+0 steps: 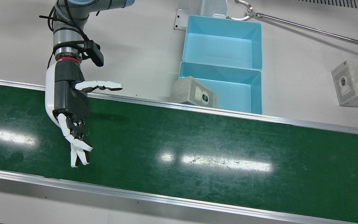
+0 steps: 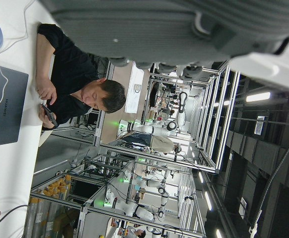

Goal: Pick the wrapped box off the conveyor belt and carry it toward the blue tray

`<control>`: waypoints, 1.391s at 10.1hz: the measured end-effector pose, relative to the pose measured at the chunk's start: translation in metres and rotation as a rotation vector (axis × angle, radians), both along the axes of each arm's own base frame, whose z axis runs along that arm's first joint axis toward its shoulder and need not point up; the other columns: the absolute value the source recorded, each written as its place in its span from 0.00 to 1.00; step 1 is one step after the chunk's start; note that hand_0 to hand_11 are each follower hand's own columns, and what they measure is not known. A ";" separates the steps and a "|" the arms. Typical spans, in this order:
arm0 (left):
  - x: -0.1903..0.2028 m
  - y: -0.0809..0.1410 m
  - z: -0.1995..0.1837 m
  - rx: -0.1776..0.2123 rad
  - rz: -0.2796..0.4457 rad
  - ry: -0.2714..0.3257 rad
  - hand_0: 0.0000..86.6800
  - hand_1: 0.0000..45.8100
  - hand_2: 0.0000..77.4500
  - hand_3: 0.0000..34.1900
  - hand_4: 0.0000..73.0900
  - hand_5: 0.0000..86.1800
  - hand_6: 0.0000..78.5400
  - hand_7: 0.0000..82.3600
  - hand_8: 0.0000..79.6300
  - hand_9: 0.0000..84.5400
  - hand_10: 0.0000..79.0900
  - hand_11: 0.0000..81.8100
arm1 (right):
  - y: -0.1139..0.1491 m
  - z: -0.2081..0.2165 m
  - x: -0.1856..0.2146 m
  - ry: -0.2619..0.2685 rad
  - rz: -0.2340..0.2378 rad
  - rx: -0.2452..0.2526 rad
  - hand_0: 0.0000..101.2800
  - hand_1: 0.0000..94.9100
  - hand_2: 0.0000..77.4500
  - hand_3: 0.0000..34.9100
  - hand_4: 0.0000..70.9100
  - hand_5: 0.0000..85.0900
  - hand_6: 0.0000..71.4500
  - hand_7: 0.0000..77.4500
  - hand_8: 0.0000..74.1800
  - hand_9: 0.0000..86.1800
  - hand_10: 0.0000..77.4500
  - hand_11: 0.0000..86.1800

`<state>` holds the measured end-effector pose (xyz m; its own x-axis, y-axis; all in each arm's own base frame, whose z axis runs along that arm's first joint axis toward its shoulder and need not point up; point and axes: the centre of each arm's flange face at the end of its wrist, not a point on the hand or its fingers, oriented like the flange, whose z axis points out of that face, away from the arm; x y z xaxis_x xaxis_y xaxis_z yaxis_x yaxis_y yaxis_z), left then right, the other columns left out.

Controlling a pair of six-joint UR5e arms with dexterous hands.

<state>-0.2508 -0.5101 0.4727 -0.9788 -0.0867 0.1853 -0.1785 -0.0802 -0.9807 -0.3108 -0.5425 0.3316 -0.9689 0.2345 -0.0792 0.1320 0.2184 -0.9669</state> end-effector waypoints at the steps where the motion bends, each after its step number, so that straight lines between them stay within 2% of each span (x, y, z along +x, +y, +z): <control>1: 0.000 0.000 0.000 0.000 0.000 0.000 0.00 0.00 0.01 0.00 0.00 0.01 0.01 0.00 0.01 0.01 0.01 0.01 | 0.000 0.000 0.000 0.000 0.000 0.000 0.48 0.18 0.16 0.00 0.12 0.27 0.07 0.05 0.02 0.04 0.00 0.01; 7: 0.000 0.000 0.000 0.000 0.000 0.000 0.00 0.00 0.01 0.00 0.00 0.01 0.01 0.01 0.01 0.00 0.01 0.01 | -0.002 0.008 -0.004 0.008 -0.003 -0.013 0.48 0.18 0.15 0.00 0.09 0.26 0.07 0.06 0.02 0.04 0.00 0.01; 10: 0.000 0.000 0.000 0.000 0.000 0.000 0.00 0.00 0.01 0.00 0.00 0.01 0.01 0.00 0.01 0.00 0.01 0.01 | -0.009 0.018 -0.023 -0.027 -0.027 0.020 0.48 0.18 0.20 0.00 0.14 0.24 0.09 0.06 0.04 0.06 0.00 0.01; 11: 0.000 0.000 0.000 0.000 0.000 0.000 0.00 0.00 0.01 0.00 0.00 0.01 0.01 0.00 0.01 0.00 0.01 0.01 | -0.011 0.021 -0.029 -0.030 -0.043 0.029 0.48 0.18 0.20 0.00 0.18 0.27 0.08 0.07 0.04 0.06 0.00 0.01; 14: 0.000 0.000 0.000 0.000 0.000 0.000 0.00 0.00 0.01 0.00 0.00 0.01 0.01 0.01 0.01 0.00 0.01 0.01 | -0.013 0.020 -0.036 -0.029 -0.059 0.042 0.48 0.20 0.20 0.00 0.17 0.28 0.10 0.07 0.04 0.06 0.00 0.01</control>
